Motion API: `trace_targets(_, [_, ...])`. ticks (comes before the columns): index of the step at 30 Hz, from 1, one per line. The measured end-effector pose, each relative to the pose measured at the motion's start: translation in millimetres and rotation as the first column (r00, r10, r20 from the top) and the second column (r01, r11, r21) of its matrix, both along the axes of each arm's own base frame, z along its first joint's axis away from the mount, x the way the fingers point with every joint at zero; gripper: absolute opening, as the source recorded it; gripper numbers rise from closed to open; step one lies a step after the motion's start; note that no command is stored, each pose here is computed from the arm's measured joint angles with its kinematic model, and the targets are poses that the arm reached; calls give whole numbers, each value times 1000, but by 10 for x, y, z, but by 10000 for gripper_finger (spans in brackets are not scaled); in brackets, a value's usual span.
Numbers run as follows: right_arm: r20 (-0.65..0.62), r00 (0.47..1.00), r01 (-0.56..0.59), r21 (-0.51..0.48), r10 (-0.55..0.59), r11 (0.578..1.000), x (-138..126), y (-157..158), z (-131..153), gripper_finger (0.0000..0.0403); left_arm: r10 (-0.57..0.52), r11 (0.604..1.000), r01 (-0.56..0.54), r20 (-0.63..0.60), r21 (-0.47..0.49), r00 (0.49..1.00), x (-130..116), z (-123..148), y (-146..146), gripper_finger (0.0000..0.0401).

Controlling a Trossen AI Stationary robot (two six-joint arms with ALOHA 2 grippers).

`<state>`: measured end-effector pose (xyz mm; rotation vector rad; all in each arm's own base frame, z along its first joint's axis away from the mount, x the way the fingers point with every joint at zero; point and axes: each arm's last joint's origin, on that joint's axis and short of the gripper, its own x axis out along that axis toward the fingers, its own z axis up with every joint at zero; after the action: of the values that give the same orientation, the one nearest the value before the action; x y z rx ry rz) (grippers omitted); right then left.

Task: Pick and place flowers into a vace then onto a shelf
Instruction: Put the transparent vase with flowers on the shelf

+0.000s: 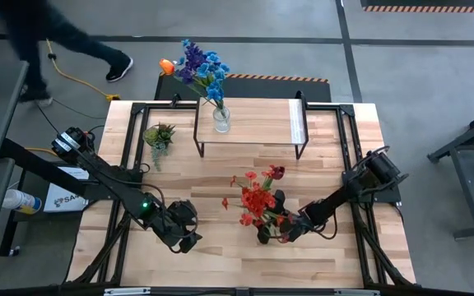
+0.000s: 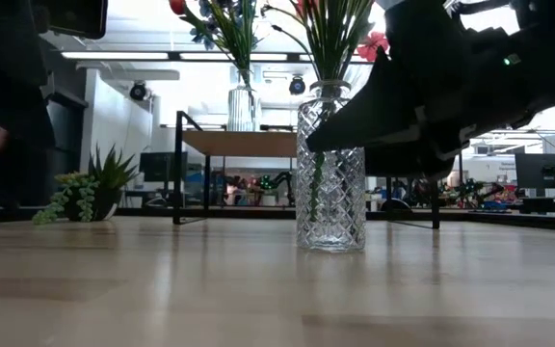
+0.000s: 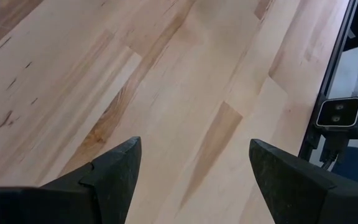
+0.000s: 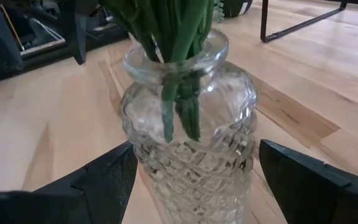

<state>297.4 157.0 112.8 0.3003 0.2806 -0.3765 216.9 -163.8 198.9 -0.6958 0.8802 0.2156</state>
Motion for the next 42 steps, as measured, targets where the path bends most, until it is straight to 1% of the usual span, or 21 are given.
trace_targets(9, [12, 1000, 25, -4, -24, 1000, 21, -36, 6, 323, 0, 1000, 0, 0, 0, 1000, 0, 0, 0, 330])
trace_targets(21, [4, 1000, 16, 7, -16, 1000, 56, -90, 4, 321, 0, 1000, 0, 0, 0, 1000, 0, 0, 0, 330])
trace_targets(25, [3, 1000, 11, 9, -11, 1000, 56, -88, 3, 304, 0, 1000, 0, 0, 0, 1000, 0, 0, 0, 330])
trace_targets(32, [6, 1000, 14, 8, -14, 1000, 57, -87, 7, 244, 0, 1000, 0, 0, 1, 1000, 0, 0, 0, 330])
trace_targets(42, [26, 999, 23, 15, -23, 1000, 63, -85, 22, 243, 1, 1000, -1, 0, 1, 1000, 0, 0, 0, 330])
